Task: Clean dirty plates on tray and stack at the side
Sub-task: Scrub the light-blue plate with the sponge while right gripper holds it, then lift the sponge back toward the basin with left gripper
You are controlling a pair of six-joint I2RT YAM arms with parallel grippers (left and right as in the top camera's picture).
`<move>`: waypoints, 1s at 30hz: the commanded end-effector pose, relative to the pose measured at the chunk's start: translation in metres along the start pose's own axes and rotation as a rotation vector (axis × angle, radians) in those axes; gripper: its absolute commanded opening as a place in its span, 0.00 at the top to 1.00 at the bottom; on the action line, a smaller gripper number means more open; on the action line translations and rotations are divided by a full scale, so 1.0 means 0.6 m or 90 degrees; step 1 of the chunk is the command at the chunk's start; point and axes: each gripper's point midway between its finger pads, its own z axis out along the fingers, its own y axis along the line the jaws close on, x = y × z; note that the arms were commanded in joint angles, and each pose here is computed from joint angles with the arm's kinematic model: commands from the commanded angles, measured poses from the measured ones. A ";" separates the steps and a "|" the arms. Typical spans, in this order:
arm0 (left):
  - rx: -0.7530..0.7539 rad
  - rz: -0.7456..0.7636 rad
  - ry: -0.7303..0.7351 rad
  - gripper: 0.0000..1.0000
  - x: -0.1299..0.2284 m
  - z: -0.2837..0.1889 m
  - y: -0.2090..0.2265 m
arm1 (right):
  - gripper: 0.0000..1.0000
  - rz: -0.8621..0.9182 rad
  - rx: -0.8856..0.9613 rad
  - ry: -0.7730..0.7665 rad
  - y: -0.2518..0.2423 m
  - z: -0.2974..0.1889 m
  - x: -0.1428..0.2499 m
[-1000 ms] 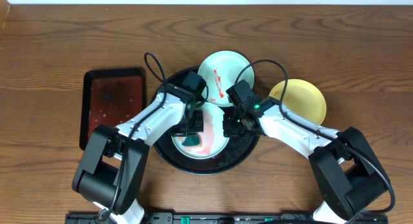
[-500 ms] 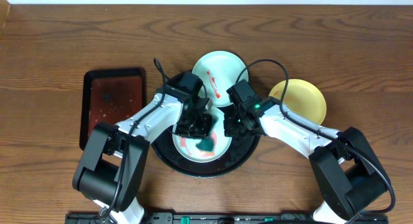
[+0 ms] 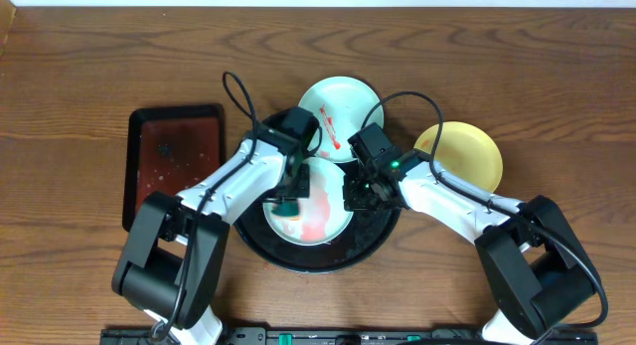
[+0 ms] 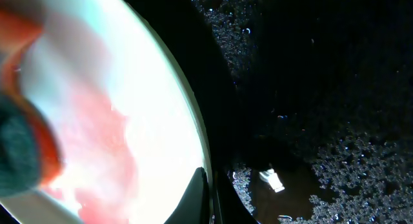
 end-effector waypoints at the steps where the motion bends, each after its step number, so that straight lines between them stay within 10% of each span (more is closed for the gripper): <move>1: -0.096 -0.037 -0.053 0.92 -0.043 -0.028 0.044 | 0.99 -0.005 0.027 0.016 -0.015 0.010 0.013; 17: -0.018 -0.068 -0.087 0.92 -0.074 -0.184 0.093 | 0.99 -0.054 -0.034 0.021 0.019 -0.007 0.012; 30: -0.029 -0.166 -0.086 0.92 -0.089 -0.184 0.178 | 0.99 -0.175 -0.077 -0.148 0.061 -0.191 -0.014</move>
